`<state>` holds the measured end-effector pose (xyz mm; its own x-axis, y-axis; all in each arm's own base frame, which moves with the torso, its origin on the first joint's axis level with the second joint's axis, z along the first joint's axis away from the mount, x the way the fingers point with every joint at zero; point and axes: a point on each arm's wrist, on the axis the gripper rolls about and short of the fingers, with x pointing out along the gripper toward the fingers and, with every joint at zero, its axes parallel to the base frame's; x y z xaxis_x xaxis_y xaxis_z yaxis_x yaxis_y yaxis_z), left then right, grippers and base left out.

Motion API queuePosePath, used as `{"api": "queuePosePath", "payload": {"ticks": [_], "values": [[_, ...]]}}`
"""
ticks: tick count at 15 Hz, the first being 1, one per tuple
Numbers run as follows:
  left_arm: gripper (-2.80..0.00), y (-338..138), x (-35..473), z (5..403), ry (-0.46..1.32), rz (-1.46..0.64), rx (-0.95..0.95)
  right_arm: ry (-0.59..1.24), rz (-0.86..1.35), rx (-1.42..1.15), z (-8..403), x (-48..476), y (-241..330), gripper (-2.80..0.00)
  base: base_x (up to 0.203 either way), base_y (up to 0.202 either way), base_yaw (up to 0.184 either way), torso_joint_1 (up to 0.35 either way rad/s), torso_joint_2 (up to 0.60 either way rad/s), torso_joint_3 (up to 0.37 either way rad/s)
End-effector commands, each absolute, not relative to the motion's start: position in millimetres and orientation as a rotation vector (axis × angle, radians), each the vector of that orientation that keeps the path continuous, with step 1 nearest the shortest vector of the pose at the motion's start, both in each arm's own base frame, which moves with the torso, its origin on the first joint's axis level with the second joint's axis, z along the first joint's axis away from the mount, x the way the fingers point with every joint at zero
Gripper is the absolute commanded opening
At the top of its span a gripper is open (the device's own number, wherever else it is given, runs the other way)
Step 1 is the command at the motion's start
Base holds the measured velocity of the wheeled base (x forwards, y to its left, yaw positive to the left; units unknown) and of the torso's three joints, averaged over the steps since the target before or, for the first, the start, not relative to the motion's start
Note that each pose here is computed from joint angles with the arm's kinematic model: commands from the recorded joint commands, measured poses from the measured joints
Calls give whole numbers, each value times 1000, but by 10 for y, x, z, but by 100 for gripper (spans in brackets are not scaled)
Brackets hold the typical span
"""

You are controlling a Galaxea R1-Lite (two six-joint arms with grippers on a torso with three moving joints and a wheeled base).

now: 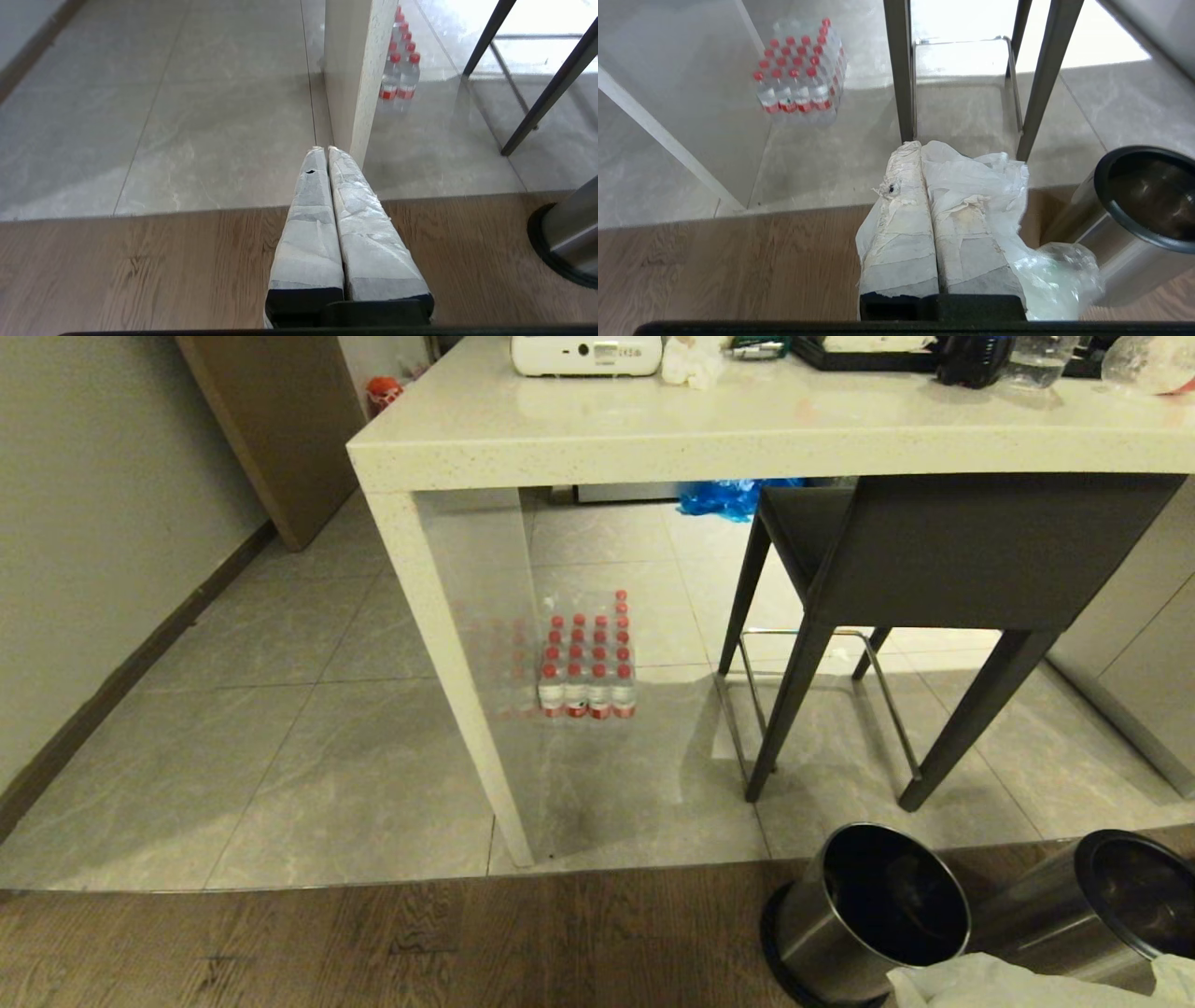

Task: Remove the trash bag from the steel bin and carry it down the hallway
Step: Put the trash bag at the door

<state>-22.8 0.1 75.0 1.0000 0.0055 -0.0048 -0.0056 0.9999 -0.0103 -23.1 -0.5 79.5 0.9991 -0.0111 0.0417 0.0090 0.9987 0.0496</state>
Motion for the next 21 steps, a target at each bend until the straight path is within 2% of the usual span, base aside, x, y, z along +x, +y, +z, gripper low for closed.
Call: {"api": "queuePosePath", "payload": {"ticks": [1,21], "values": [[-280,1,-227,746,6,6,-11,-42,-10,50,795,-230,-5,-280,0,0,0,2,2,198],[-280,1,-228,750,5,5,0,-42,-10,50,795,-230,-5,-280,0,0,0,3,1,189]]}}
